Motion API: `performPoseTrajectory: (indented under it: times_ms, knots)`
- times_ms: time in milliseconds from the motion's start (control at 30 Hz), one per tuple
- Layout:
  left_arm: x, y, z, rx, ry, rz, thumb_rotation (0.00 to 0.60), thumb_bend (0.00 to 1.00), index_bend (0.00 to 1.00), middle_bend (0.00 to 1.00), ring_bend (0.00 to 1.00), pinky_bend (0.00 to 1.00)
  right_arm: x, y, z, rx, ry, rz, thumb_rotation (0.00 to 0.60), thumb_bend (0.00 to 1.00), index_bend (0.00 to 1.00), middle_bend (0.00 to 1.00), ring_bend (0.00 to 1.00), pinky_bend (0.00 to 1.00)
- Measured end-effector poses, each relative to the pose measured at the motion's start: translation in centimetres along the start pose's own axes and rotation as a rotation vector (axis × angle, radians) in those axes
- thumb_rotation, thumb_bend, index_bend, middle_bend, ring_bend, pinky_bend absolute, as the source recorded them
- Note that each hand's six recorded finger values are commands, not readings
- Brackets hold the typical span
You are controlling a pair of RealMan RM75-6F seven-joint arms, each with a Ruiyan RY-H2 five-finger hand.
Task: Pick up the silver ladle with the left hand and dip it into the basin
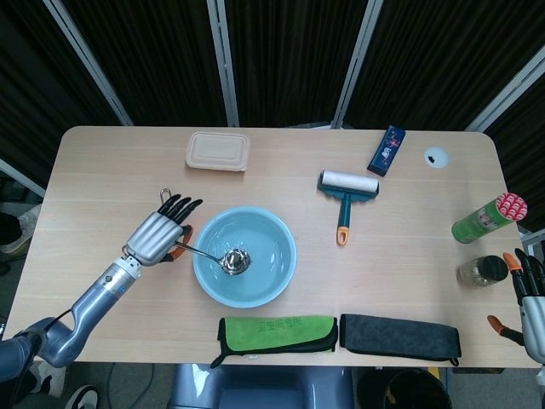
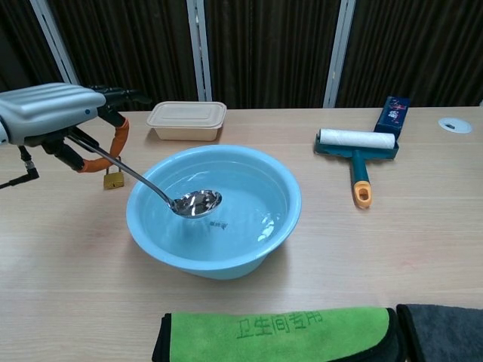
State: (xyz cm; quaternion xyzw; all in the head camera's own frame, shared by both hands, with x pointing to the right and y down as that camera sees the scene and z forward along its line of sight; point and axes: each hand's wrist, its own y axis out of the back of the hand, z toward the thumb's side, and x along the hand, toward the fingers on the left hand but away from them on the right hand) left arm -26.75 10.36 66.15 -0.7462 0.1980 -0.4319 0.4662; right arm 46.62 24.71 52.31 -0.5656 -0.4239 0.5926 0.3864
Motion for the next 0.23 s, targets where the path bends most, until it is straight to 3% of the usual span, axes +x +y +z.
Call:
performPoseTrajectory:
  times_ms: [233]
  knots:
    - [-0.7, 1.8, 0.0, 0.046, 0.002, 0.028, 0.600, 0.41, 0.59, 0.00, 0.00, 0.00, 0.1, 0.1, 0.0, -0.001, 0.003, -0.002, 0.600, 0.00, 0.00, 0.00, 0.00, 0.00]
